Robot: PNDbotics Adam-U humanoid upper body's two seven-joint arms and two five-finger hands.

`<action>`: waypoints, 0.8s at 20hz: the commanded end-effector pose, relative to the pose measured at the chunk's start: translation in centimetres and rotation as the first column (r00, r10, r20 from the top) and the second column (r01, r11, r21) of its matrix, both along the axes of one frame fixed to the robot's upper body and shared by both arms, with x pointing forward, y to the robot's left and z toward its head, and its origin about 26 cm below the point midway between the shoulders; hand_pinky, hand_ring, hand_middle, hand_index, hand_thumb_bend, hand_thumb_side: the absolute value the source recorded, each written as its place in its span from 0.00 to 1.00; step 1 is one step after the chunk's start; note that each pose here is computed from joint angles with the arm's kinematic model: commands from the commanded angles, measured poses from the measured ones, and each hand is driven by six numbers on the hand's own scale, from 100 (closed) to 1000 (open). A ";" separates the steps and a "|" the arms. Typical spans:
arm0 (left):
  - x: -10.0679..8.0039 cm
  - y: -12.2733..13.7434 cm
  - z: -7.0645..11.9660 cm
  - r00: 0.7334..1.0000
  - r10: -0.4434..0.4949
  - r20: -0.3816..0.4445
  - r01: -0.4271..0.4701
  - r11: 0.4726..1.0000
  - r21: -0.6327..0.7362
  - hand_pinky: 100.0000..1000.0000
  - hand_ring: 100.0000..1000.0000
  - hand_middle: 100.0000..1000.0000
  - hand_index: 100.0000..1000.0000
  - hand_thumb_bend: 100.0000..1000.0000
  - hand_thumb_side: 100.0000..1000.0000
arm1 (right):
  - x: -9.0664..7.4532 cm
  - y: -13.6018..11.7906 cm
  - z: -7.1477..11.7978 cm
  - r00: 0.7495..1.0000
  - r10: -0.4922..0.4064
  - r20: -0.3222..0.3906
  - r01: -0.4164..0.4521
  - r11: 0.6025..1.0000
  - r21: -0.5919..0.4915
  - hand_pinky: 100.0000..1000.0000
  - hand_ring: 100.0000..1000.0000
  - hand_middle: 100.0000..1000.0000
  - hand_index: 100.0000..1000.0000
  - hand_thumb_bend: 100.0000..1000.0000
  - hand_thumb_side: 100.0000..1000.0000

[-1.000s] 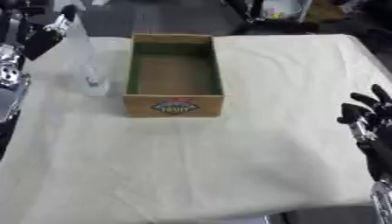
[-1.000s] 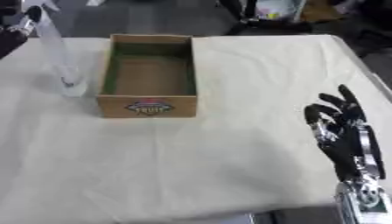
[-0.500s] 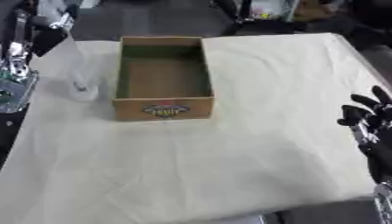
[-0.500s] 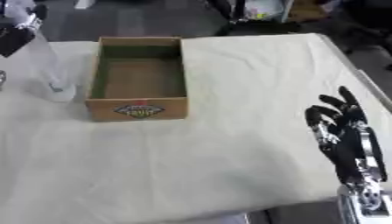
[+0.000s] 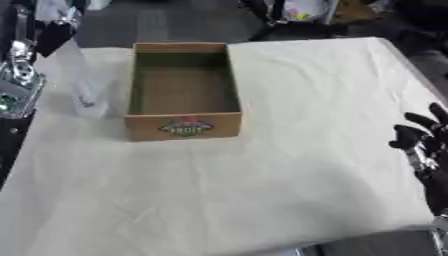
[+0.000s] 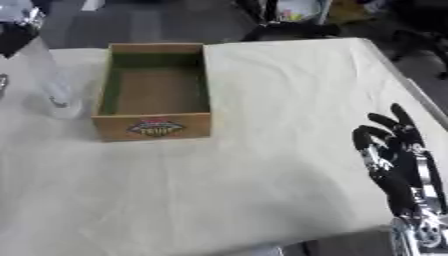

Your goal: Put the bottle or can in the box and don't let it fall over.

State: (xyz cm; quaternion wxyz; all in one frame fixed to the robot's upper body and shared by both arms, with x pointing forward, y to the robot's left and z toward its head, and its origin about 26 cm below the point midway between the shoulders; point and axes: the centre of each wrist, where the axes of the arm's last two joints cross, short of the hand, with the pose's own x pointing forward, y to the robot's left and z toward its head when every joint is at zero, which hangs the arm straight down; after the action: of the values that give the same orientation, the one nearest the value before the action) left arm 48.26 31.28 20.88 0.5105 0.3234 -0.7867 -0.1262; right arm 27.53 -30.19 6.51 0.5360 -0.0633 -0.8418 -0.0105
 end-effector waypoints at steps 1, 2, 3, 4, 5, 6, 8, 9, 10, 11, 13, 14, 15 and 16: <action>0.0 1.0 2.5 0.999 0.009 0.051 -0.010 1.000 0.016 0.68 0.84 0.77 0.84 0.42 0.56 | 0.1 -0.4 0.7 1.000 0.009 0.017 -0.009 1.000 -0.025 0.60 0.74 0.77 0.99 0.42 0.34; 0.0 1.0 2.6 0.999 0.009 0.050 -0.010 1.000 0.019 0.68 0.84 0.77 0.84 0.42 0.56 | 0.1 -0.4 0.7 1.000 0.010 0.017 -0.009 1.000 -0.025 0.60 0.74 0.77 0.99 0.42 0.34; 0.0 1.0 2.6 0.999 0.009 0.049 -0.010 1.000 0.021 0.68 0.84 0.77 0.84 0.42 0.56 | 0.1 -0.4 0.7 1.000 0.010 0.018 -0.010 1.000 -0.025 0.60 0.74 0.77 0.99 0.42 0.34; 0.1 1.0 2.6 0.999 0.009 0.046 -0.010 1.000 0.022 0.67 0.83 0.76 0.84 0.42 0.56 | 0.1 -0.4 0.7 1.000 0.011 0.017 -0.011 1.000 -0.025 0.60 0.74 0.77 0.99 0.42 0.34; 0.2 0.9 2.6 0.999 0.006 0.036 -0.007 1.000 0.025 0.67 0.83 0.76 0.84 0.40 0.56 | 0.2 -0.4 0.7 1.000 0.013 0.017 -0.012 1.000 -0.025 0.60 0.74 0.77 0.99 0.42 0.34; 0.2 0.9 2.5 1.000 0.000 0.025 -0.001 1.000 0.028 0.67 0.83 0.76 0.84 0.40 0.56 | 0.2 -0.4 0.7 1.000 0.013 0.017 -0.013 1.000 -0.025 0.60 0.74 0.77 0.99 0.42 0.34; 0.3 0.9 2.4 1.000 -0.011 0.008 0.010 0.999 0.037 0.67 0.83 0.76 0.84 0.40 0.56 | 0.1 -0.4 0.7 1.000 0.013 0.016 -0.013 1.000 -0.024 0.60 0.74 0.77 0.99 0.42 0.34; 0.3 0.9 2.3 1.000 -0.013 -0.001 0.013 0.999 0.039 0.67 0.83 0.76 0.84 0.39 0.55 | 0.1 -0.4 0.7 1.000 0.012 0.016 -0.012 1.000 -0.024 0.60 0.74 0.77 0.99 0.41 0.34; 0.3 1.0 2.2 1.000 -0.015 -0.008 0.015 0.999 0.039 0.67 0.83 0.76 0.84 0.39 0.55 | 0.1 -0.4 0.7 1.000 0.012 0.016 -0.012 1.000 -0.023 0.60 0.74 0.77 0.99 0.41 0.34; 0.3 1.0 2.1 1.000 -0.015 -0.014 0.016 0.999 0.039 0.67 0.83 0.76 0.84 0.39 0.55 | 0.1 -0.4 0.7 1.000 0.012 0.016 -0.011 1.000 -0.023 0.60 0.74 0.77 0.99 0.41 0.34; 0.3 1.0 2.0 1.000 -0.016 -0.021 0.017 0.999 0.038 0.67 0.83 0.76 0.84 0.39 0.55 | 0.1 -0.4 0.7 1.000 0.011 0.016 -0.011 1.000 -0.022 0.60 0.74 0.77 0.99 0.41 0.34; 0.3 1.0 1.9 1.000 -0.018 -0.023 0.019 0.999 0.037 0.67 0.83 0.76 0.84 0.38 0.55 | 0.1 -0.4 0.6 1.000 0.011 0.015 -0.011 1.000 -0.022 0.60 0.74 0.77 0.99 0.41 0.34; 0.3 1.0 1.9 0.999 -0.021 -0.026 0.022 0.999 0.036 0.67 0.83 0.76 0.84 0.38 0.55 | 0.1 -0.4 0.6 1.000 0.011 0.015 -0.011 1.000 -0.022 0.60 0.74 0.77 0.99 0.41 0.34; 0.3 1.0 1.8 0.999 -0.025 -0.028 0.026 0.999 0.036 0.66 0.83 0.76 0.84 0.38 0.55 | 0.1 -0.4 0.6 1.000 0.012 0.015 -0.011 1.000 -0.022 0.60 0.74 0.77 0.99 0.41 0.34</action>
State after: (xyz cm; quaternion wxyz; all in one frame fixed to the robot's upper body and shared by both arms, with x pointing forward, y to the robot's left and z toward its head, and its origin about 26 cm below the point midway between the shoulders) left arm 48.59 31.61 21.04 0.5275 0.3127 -0.7748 -0.1536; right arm 27.55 -30.12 6.50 0.5368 -0.0604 -0.8415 -0.0078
